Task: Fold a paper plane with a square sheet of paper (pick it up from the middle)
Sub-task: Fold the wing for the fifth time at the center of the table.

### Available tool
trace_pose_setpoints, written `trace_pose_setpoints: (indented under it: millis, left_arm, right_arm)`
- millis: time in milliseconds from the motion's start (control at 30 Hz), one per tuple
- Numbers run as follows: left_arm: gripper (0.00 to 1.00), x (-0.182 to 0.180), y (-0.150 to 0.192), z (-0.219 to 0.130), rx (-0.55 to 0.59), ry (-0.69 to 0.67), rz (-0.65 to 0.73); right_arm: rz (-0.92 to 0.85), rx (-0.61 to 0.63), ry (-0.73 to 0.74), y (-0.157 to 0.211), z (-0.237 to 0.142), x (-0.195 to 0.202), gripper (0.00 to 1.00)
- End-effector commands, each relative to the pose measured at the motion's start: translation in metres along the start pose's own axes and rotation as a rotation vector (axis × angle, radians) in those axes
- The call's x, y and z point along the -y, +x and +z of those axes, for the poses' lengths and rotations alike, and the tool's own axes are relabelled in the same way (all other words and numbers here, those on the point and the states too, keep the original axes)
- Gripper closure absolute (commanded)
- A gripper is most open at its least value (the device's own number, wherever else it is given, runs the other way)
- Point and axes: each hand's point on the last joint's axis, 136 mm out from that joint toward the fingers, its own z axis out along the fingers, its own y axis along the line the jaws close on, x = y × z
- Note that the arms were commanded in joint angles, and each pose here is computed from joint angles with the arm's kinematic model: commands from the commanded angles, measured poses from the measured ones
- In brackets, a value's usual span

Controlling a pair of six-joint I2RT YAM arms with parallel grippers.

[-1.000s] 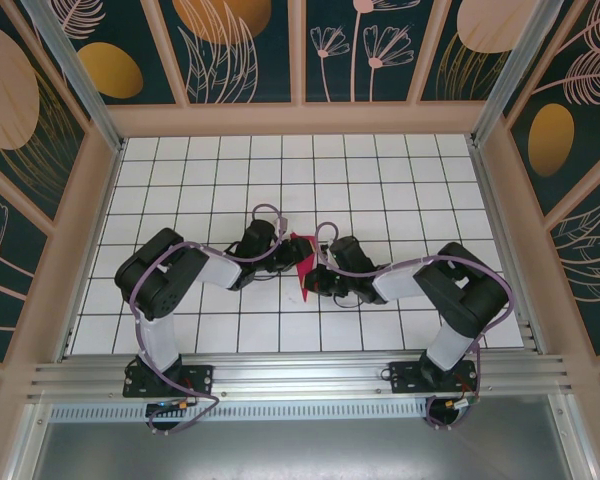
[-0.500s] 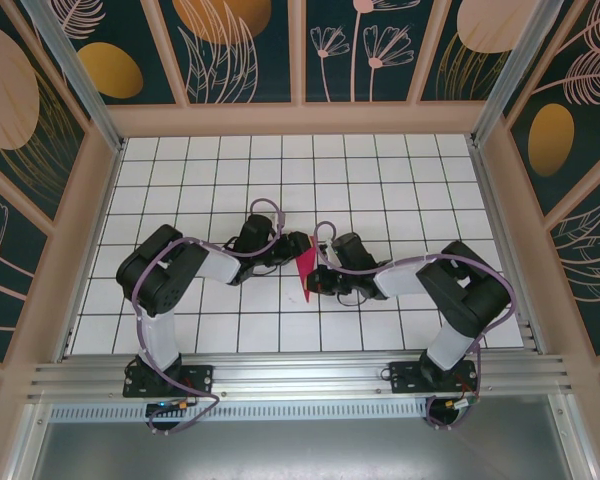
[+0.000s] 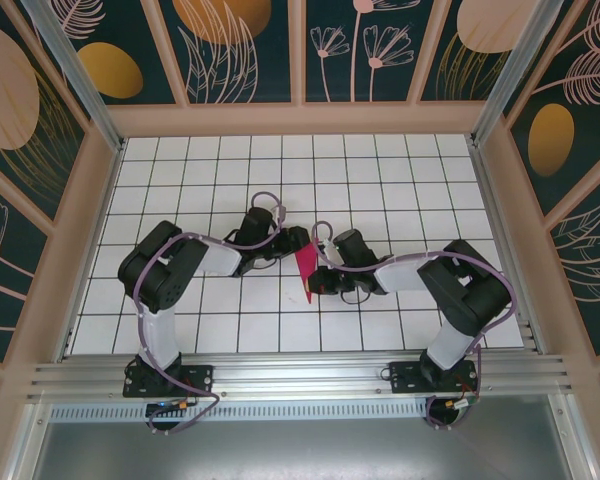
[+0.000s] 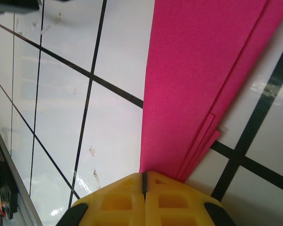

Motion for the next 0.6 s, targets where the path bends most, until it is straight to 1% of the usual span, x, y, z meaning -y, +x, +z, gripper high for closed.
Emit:
trace_pose_setpoints:
  millis: [0, 233, 300, 500, 567]
  left_arm:
    - [0.51, -0.029, -0.018, -0.002, 0.036, -0.093, 0.013]
    - [0.5, -0.04, -0.037, 0.002, 0.035, -0.109, 0.017]
    - [0.5, -0.037, -0.043, 0.0, 0.038, -0.093, 0.021]
    - [0.49, -0.007, -0.068, -0.024, 0.1, -0.061, 0.06]
    - [0.49, 0.005, -0.07, -0.036, 0.122, -0.042, 0.063]
  right_arm:
    - [0.142, -0.241, 0.186, 0.076, -0.004, 0.056, 1.0]
    - [0.123, -0.247, 0.181, 0.073, -0.007, 0.056, 1.0]
    - [0.11, -0.245, 0.17, 0.071, -0.007, 0.054, 1.0]
    - [0.058, -0.246, 0.122, 0.063, -0.004, 0.045, 1.0]
    - [0.031, -0.248, 0.098, 0.06, -0.003, 0.04, 1.0]
